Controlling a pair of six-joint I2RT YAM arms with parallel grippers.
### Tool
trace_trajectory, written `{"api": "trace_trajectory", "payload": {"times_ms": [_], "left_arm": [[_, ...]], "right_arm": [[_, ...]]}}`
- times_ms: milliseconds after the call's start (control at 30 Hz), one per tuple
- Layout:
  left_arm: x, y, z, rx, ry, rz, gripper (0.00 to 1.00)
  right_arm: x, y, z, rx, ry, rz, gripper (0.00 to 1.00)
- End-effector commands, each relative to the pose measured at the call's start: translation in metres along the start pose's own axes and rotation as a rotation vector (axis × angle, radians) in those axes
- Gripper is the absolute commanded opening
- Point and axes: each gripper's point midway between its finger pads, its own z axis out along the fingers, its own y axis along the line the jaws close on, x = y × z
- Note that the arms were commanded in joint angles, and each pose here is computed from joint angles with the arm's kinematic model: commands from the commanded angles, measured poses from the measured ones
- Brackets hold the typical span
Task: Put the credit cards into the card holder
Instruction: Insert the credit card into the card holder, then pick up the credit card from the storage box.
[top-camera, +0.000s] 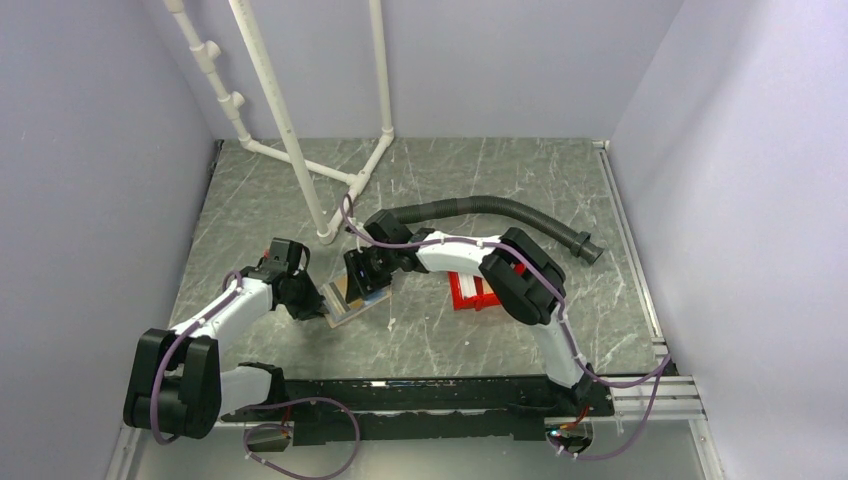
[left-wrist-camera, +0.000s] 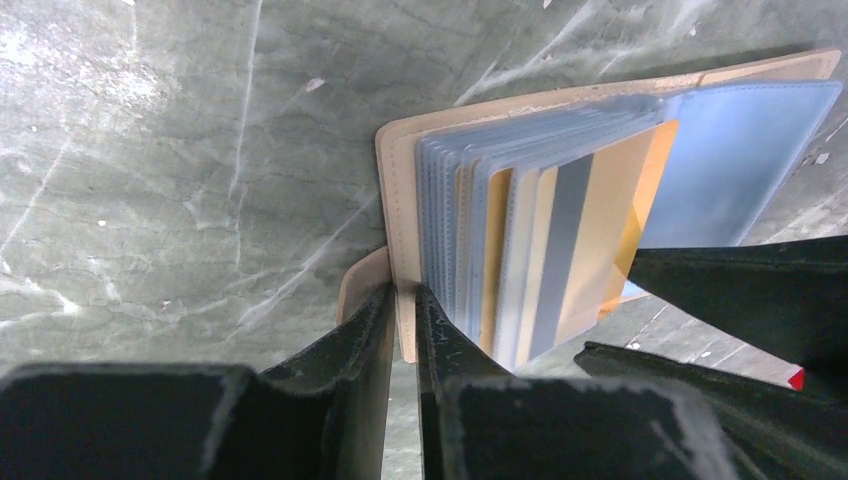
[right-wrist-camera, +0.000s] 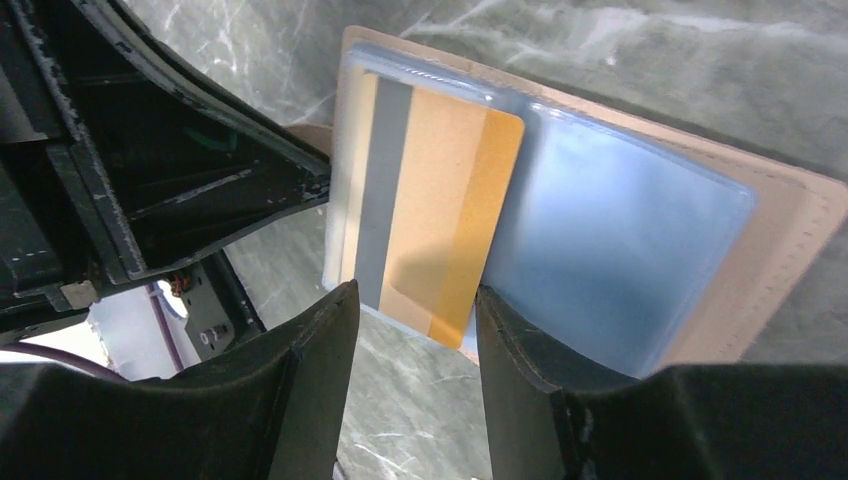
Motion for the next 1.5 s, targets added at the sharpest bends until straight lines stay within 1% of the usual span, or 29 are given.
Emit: {"api": "trace_trajectory", "payload": {"times_ms": [0, 133, 267, 300, 400, 533, 633, 733, 800, 900, 1000, 1167, 1367, 1467], "left_arm": [[0.0, -0.009, 0.001, 0.055, -0.001, 0.014, 0.18], [-0.001, -0.014, -0.002, 0.076, -0.006, 0.013, 0.17], [-0.005, -0.015, -0.012, 0.07, -0.022, 0.024, 0.23], [-0.007, -0.015, -0.016, 0.063, -0.028, 0.027, 0.26], [-0.012, -0.015, -0.028, 0.052, -0.061, 0.027, 0.41], [-0.016, -0.02, -0.043, 0.072, -0.086, 0.008, 0.55], [-0.019, -0.024, -0.053, 0.081, -0.1, 0.011, 0.67], [-0.022, -0.032, -0.062, 0.125, -0.123, 0.034, 0.73], [-0.024, -0.043, -0.068, 0.187, -0.136, 0.073, 0.77], [-0.026, -0.063, -0.076, 0.298, -0.15, 0.142, 0.83], [-0.024, -0.079, -0.085, 0.385, -0.14, 0.183, 0.85], [-0.022, -0.086, -0.091, 0.411, -0.133, 0.216, 0.87], [-0.02, -0.086, -0.089, 0.413, -0.125, 0.211, 0.87], [-0.018, -0.086, -0.088, 0.415, -0.118, 0.209, 0.87]], "right_arm": [[-0.015, 0.046, 0.005, -0.103, -0.028, -0.08, 0.49], [-0.014, 0.056, -0.002, -0.132, -0.031, -0.091, 0.5], [-0.024, 0.037, -0.03, -0.068, -0.08, -0.069, 0.55], [-0.026, 0.029, -0.041, -0.032, -0.098, -0.06, 0.58], [-0.031, 0.012, -0.083, 0.116, -0.138, -0.09, 0.66], [-0.02, -0.012, -0.149, 0.333, -0.185, -0.1, 0.78], [0.004, -0.043, -0.197, 0.452, -0.213, -0.033, 0.84], [0.028, -0.072, -0.234, 0.513, -0.255, 0.054, 0.91], [0.041, -0.086, -0.245, 0.514, -0.282, 0.105, 0.93], [0.053, -0.101, -0.249, 0.466, -0.32, 0.19, 0.95], [0.058, -0.111, -0.243, 0.44, -0.343, 0.248, 0.97], [0.067, -0.115, -0.218, 0.351, -0.311, 0.313, 0.96], [0.069, -0.12, -0.206, 0.315, -0.306, 0.347, 0.9], [0.069, -0.121, -0.205, 0.309, -0.306, 0.352, 0.81]]}}
